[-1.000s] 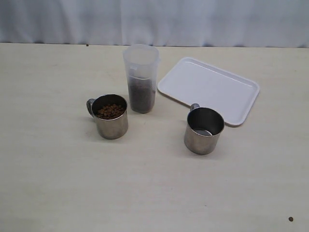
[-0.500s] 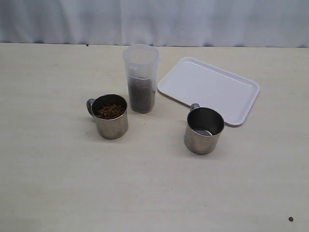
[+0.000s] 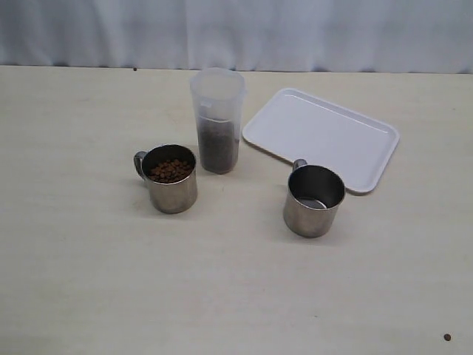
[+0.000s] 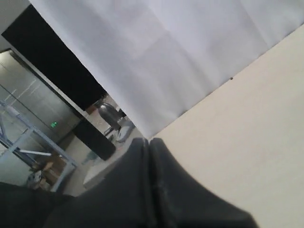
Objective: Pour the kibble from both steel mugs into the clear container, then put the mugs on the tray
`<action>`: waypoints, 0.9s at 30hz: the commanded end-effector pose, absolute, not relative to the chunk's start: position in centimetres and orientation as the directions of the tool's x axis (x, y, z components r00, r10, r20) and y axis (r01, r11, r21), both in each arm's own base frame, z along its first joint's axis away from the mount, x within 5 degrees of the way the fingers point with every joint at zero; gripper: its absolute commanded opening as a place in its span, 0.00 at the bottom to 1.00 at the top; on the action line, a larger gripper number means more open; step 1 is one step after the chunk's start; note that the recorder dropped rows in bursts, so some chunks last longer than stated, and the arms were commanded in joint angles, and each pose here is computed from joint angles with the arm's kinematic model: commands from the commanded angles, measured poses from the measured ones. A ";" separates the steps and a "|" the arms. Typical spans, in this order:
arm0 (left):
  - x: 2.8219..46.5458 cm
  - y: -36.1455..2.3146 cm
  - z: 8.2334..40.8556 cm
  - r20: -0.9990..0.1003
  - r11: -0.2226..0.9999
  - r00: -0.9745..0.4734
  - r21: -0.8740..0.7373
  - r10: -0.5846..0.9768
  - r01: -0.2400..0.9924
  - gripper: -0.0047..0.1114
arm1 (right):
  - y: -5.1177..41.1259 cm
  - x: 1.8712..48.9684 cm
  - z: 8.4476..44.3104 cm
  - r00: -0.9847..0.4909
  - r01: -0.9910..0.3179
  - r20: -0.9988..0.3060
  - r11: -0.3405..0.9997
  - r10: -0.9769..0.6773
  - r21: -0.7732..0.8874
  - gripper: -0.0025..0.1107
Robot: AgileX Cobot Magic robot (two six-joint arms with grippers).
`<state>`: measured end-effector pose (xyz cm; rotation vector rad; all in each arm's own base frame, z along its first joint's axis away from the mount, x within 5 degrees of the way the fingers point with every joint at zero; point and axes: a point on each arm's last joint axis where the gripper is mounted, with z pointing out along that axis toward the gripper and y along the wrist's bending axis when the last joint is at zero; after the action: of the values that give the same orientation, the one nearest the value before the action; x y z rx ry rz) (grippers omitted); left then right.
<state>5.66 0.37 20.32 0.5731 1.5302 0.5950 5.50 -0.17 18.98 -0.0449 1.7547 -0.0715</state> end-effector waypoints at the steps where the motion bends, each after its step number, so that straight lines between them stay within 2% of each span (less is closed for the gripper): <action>1: 5.6 -0.2 21.4 -0.948 0.953 0.100 0.303 0.301 0.007 0.04 | -0.1 5.5 18.8 -0.187 0.006 -0.980 0.997 -0.073 -0.075 0.06; 2: 5.6 -0.2 21.8 -0.989 0.998 0.138 0.059 0.054 0.032 0.04 | -0.1 5.5 18.8 -0.187 0.006 -0.980 0.997 -0.073 -0.075 0.06; 3: 5.5 -0.2 21.9 -0.986 0.996 0.146 -0.076 -0.082 0.048 0.04 | -0.1 5.5 18.8 -0.187 0.006 -0.980 0.997 -0.073 -0.075 0.06; 5: 5.6 -0.2 21.6 -0.988 0.994 0.117 -0.100 -0.105 0.048 0.04 | -0.1 5.5 18.8 -0.187 0.006 -0.980 0.997 -0.073 -0.075 0.06; 6: 5.7 -0.2 21.2 -0.976 0.977 0.059 -0.208 -0.211 0.048 0.04 | -0.1 5.5 18.8 -0.187 0.006 -0.980 0.997 -0.073 -0.075 0.06; 7: 5.9 -0.2 20.7 -0.969 0.968 0.003 -0.248 -0.249 0.038 0.04 | -0.1 5.5 18.8 -0.187 0.006 -0.980 0.997 -0.073 -0.075 0.06; 11: 7.3 -0.9 19.5 -0.932 0.945 -0.196 -0.322 -0.306 0.056 0.04 | -0.1 5.5 18.8 -0.187 0.006 -0.980 0.997 -0.073 -0.075 0.06; 14: 8.6 -2.3 18.7 -0.907 0.937 -0.343 -0.312 -0.244 0.159 0.04 | -0.1 5.5 18.8 -0.187 0.006 -0.980 0.997 -0.073 -0.075 0.06; 16: 9.8 -4.6 17.7 -0.904 0.913 -0.419 -0.238 -0.083 0.331 0.04 | -0.1 5.5 18.8 -0.187 0.006 -0.980 0.997 -0.073 -0.075 0.06; 18: 10.1 -7.6 16.5 -0.917 0.767 -0.283 0.039 0.283 0.641 0.04 | -0.1 5.5 18.8 -0.187 0.006 -0.980 0.997 -0.073 -0.075 0.06; 19: 11.0 -8.7 16.1 -0.904 0.715 -0.243 0.093 0.353 0.693 0.04 | -0.1 5.5 18.8 -0.187 0.006 -0.980 0.997 -0.073 -0.075 0.06; 21: 13.2 -9.5 15.9 -0.894 0.770 -0.320 0.042 0.313 0.636 0.04 | -0.1 5.5 18.8 -0.187 0.006 -0.980 0.997 -0.073 -0.075 0.06; 23: 15.4 -9.8 15.4 -0.869 0.810 -0.370 0.058 0.330 0.584 0.04 | -0.1 5.5 18.8 -0.187 0.006 -0.980 0.997 -0.073 -0.075 0.06; 26: 18.4 -10.8 14.7 -0.812 0.796 -0.418 0.091 0.407 0.599 0.08 | -0.1 5.5 18.8 -0.187 0.006 -0.980 0.997 -0.073 -0.075 0.06; 27: 19.1 -11.2 14.2 -0.773 0.775 -0.447 0.090 0.450 0.625 0.14 | -0.1 5.5 18.8 -0.187 0.006 -0.980 0.997 -0.073 -0.075 0.06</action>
<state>17.22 -10.46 14.92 0.7287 2.0504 -0.2875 5.50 -0.17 18.98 -0.0449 1.7547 -0.0715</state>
